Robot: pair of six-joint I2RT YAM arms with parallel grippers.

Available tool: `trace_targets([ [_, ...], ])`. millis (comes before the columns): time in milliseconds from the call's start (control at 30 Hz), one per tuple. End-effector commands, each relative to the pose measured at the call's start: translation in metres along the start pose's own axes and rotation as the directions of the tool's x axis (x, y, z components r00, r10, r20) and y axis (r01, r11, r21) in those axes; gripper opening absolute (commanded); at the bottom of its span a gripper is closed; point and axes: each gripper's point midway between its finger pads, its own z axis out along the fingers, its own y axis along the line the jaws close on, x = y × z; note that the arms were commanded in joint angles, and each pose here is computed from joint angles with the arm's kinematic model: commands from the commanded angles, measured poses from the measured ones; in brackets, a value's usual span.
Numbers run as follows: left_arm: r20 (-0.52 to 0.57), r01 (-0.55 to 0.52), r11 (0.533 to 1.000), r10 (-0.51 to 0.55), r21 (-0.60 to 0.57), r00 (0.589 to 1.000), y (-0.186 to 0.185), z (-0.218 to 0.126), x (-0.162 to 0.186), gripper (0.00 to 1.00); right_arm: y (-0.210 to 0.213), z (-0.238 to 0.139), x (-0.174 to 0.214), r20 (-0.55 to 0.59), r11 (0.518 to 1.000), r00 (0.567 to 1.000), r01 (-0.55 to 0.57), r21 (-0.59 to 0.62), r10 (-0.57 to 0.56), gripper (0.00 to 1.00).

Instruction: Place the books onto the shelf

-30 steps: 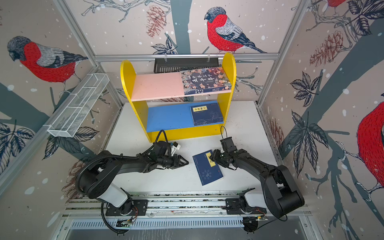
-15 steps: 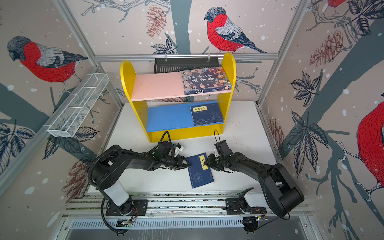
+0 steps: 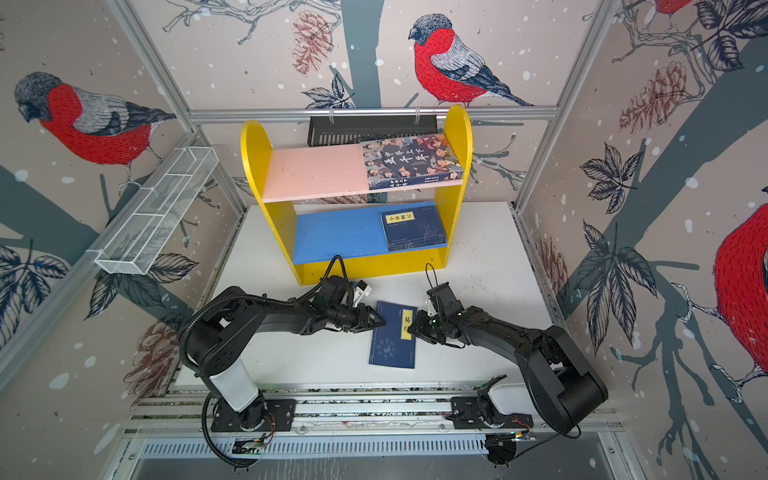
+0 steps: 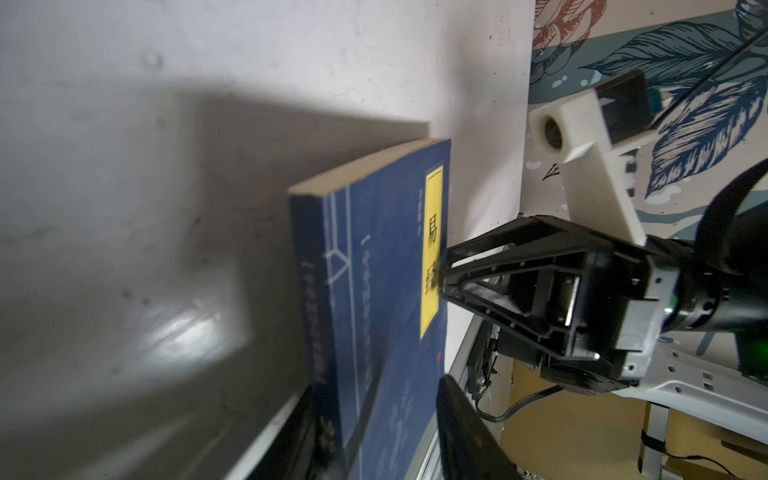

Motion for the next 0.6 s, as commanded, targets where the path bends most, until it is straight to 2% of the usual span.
trace_targets([
  [0,-0.001,-0.046,0.998,0.046,0.039,0.999,-0.009,-0.001,-0.002,0.44,0.004,-0.003,0.004,-0.003,0.999,1.0,-0.018,-0.027,0.018,0.28],
  [167,0.017,-0.029,0.999,0.029,0.029,0.999,-0.002,-0.007,-0.004,0.42,0.005,-0.007,0.003,0.019,0.999,1.0,-0.01,-0.043,0.01,0.26],
  [300,0.017,-0.023,0.99,0.021,0.142,1.0,-0.023,-0.011,-0.006,0.33,0.005,-0.006,0.003,0.026,0.998,1.0,-0.015,-0.064,0.016,0.27],
  [400,0.009,-0.014,0.981,0.012,0.195,1.0,-0.035,-0.011,-0.008,0.36,0.008,-0.005,0.002,0.035,0.996,0.999,-0.016,-0.086,0.019,0.27],
  [567,-0.006,-0.014,0.979,0.016,0.206,1.0,-0.039,-0.01,-0.007,0.37,0.013,-0.005,-0.002,0.044,0.994,0.999,-0.007,-0.107,0.012,0.27],
])
